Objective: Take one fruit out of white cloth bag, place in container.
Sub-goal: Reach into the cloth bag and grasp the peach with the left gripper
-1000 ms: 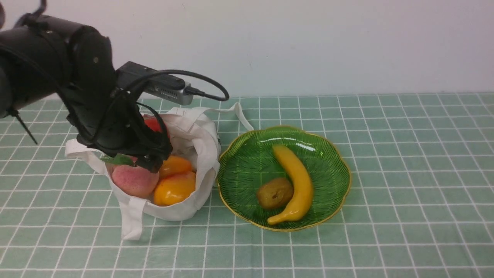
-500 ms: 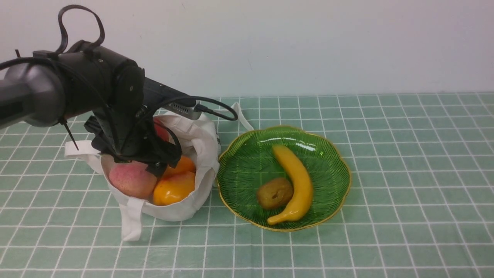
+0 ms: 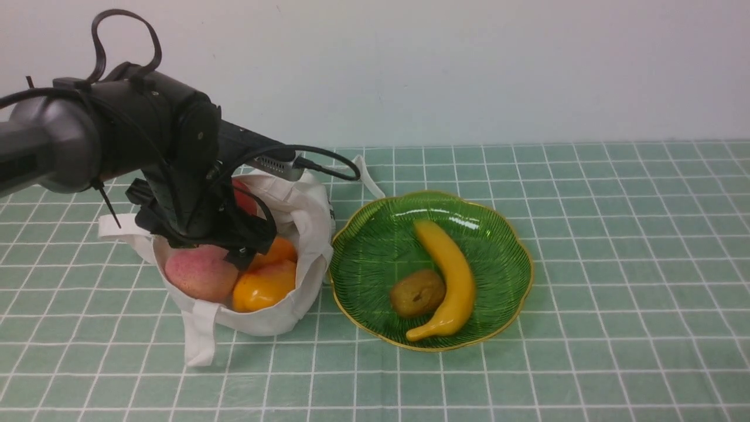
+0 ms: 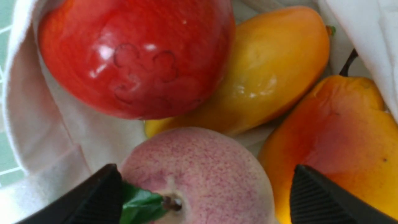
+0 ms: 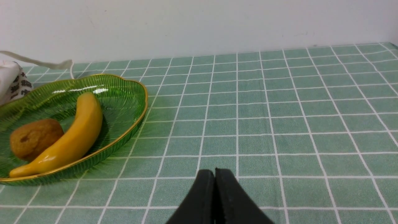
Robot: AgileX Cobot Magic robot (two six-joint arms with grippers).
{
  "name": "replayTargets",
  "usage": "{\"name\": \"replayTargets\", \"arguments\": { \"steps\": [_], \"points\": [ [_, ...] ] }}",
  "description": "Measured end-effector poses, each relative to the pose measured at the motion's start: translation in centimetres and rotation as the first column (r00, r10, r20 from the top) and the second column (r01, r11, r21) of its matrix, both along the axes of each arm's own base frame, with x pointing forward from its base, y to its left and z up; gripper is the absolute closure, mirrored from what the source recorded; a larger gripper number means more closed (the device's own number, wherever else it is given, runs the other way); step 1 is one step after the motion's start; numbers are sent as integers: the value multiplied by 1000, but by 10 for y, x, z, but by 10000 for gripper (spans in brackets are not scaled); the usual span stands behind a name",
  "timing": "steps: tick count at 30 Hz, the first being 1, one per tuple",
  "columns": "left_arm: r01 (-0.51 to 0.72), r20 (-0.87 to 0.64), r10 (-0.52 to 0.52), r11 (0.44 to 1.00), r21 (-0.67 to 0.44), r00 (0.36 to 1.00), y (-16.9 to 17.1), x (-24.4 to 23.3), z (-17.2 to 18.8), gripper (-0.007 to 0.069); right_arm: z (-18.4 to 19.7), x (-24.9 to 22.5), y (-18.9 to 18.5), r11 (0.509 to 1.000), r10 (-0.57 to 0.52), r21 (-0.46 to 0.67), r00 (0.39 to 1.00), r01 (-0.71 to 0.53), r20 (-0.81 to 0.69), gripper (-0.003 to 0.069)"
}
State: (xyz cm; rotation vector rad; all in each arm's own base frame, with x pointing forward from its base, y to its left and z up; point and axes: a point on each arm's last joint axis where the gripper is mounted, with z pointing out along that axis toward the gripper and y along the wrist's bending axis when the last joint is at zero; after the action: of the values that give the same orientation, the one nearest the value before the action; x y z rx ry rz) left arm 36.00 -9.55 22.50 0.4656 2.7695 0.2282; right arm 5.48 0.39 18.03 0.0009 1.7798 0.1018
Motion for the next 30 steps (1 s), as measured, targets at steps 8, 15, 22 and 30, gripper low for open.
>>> {"name": "replayTargets", "arguments": {
  "steps": [8, 15, 22, 30],
  "points": [
    [13, 9, -13, 1000, 26, 1000, 2, 1, 0, -30, 0, 0, 0, 1000, 0, 0, 1000, 0, 0, 671],
    [27, -40, -25, 998, 56, 999, 0, 9, -26, 106, 0, 0, 0, 1000, 0, 0, 1000, 0, 0, 671],
    [20, -70, -16, 998, 62, 997, -1, 11, -31, 305, 0, 0, 0, 1000, 0, 0, 1000, 0, 0, 671],
    [-13, -10, 13, 999, 50, 1000, -2, 14, 16, 305, 0, 0, 0, 1000, 0, 0, 1000, 0, 0, 671]
  ]
}}
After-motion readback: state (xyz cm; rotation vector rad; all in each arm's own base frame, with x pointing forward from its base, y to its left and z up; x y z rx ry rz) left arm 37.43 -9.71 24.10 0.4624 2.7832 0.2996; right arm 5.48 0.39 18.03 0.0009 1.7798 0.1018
